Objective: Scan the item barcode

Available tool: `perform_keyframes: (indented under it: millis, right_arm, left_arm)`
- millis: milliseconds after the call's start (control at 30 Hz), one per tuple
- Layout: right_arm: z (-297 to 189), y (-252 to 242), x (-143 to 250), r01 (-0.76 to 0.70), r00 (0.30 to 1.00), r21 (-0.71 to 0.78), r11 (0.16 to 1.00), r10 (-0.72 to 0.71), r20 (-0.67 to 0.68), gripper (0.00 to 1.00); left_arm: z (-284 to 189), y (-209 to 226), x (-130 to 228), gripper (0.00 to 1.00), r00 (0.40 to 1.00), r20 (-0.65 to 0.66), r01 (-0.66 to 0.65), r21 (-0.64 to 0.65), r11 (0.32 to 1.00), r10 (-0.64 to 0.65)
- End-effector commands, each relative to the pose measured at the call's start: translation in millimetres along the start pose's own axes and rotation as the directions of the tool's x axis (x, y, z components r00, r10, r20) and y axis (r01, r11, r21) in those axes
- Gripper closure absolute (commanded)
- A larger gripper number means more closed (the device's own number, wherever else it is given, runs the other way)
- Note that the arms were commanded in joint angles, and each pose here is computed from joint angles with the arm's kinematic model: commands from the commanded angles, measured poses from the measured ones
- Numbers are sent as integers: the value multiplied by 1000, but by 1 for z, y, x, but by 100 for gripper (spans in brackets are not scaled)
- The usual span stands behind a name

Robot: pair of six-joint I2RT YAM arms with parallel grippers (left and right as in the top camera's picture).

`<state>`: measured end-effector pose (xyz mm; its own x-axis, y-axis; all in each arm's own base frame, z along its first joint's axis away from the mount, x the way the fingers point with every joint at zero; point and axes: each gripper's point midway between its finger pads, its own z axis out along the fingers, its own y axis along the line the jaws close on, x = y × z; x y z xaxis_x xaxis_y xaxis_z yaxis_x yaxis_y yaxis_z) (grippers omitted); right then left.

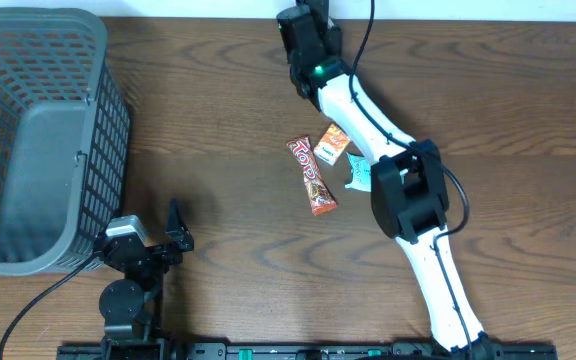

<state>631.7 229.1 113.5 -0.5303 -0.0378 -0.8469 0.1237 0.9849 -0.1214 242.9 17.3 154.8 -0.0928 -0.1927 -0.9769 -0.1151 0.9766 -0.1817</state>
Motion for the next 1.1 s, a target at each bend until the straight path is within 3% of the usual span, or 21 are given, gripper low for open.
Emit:
perform_keyframes:
  millis: [0,167,333,433,567,767,933,1067]
  right_arm:
    - [-70,-37,-64,-44,999,63,997,42,34,48]
    - [-115,-89,-28,-135,963,150,979,165,-214,46]
    - [-146,-155,16,-199,839,295,935,318,-442,48]
    - [-152,-210,39,-197,758,449,871,426,-493,48]
    - [-149,-283,51,-199,691,580,790,533,-488,50]
    - [-143,-392,64,-269,614,735,622,699,-367,41]
    - [-143,-483,93,-331,531,823,461,812,-241,44]
    - [-135,-525,126,-362,476,828,428,848,-231,44]
  left_arm:
    - [2,4,18,2,999,-40,-17,-11,1000,17]
    - [2,4,18,2,999,-40,-17,-10,1000,17]
    - [2,4,18,2,999,-40,-17,-10,1000,17]
    - [2,4,18,2,999,-40,-17,-10,1000,17]
    - [2,4,18,2,999,-40,-17,-11,1000,17]
    - [2,4,18,2,999,-40,-17,-11,1000,17]
    - [2,4,18,2,999,-40,-17,-11,1000,17]
    - [2,4,18,2,999,-40,-17,-11,1000,17]
